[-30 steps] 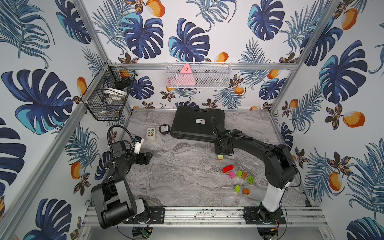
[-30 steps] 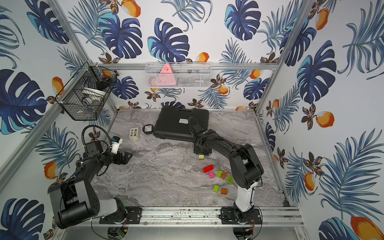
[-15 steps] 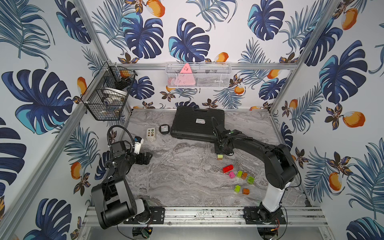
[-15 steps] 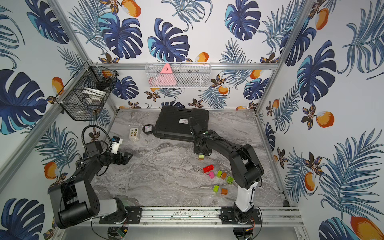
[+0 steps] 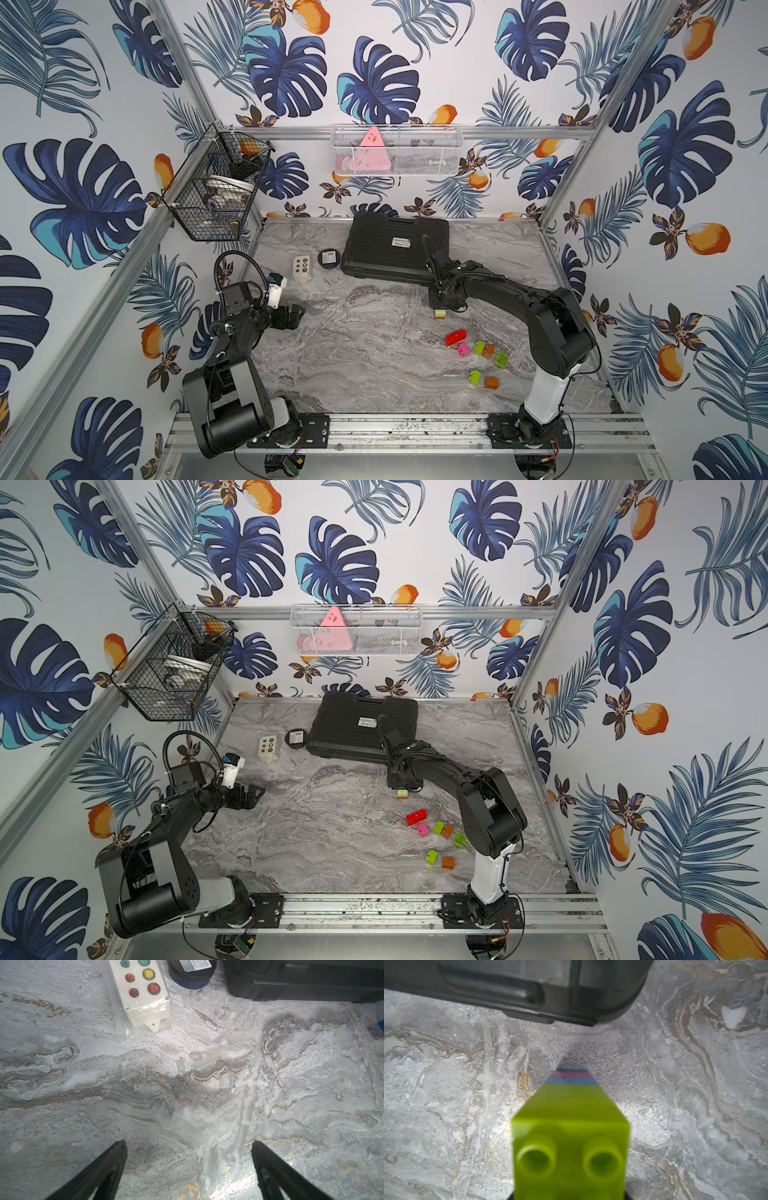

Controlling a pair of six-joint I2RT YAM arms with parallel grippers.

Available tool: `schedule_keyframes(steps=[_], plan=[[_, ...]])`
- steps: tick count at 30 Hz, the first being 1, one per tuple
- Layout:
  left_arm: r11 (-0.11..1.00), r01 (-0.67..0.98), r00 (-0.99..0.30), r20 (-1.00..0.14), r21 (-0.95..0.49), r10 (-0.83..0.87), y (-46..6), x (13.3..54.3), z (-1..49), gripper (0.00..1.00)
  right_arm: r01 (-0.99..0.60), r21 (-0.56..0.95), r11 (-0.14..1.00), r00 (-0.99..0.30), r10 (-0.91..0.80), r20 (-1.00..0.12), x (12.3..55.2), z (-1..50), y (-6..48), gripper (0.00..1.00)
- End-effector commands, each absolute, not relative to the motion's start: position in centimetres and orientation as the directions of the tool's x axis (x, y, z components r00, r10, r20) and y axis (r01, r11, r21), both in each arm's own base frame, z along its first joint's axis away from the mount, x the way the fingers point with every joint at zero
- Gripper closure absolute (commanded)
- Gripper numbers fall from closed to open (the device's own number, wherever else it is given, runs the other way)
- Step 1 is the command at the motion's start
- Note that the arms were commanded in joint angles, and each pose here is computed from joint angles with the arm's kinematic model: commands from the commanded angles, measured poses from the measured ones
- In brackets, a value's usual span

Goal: Assemble the letter h with lego
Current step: Pick up the lego brick from the center of the board, then place the lego brick at the center of the board.

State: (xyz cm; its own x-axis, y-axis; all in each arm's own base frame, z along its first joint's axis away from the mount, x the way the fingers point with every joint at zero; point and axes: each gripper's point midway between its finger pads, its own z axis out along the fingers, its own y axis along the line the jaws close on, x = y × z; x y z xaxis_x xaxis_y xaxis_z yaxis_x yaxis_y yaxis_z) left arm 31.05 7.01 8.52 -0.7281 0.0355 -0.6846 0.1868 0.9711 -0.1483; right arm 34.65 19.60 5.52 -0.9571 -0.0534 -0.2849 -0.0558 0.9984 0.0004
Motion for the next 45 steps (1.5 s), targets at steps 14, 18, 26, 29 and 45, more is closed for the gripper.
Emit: schedule_keyframes(steps=[14, 18, 26, 29, 45], plan=[[0.967, 0.203, -0.719, -0.694, -0.151, 0.043, 6.8, 30.9, 8.8, 0.01, -0.387, 0.154, 0.909, -0.891, -0.327, -0.314, 30.5, 9.0, 25.2, 0.80], [0.968, 0.203, -0.718, -0.695, -0.150, 0.043, 6.8, 30.9, 8.8, 0.01, -0.497, 0.210, 0.842, -0.849, -0.421, -0.318, 28.8, 9.2, 28.2, 0.79], [0.968, 0.200, -0.717, -0.696, -0.150, 0.040, 6.9, 30.8, 8.8, 0.01, -0.586, 0.508, 0.631, -0.805, -0.524, -0.277, 24.5, 10.2, 33.6, 0.80], [0.968, 0.200, -0.715, -0.698, -0.149, 0.040, 6.9, 30.9, 8.9, 0.01, -0.591, 0.574, 0.567, -0.790, -0.551, -0.270, 23.2, 10.5, 34.9, 0.80], [0.969, 0.194, -0.720, -0.693, -0.151, 0.036, 7.1, 30.9, 8.7, 0.01, -0.520, 0.680, 0.516, -0.800, -0.573, -0.178, 23.0, 6.9, 37.3, 0.79]])
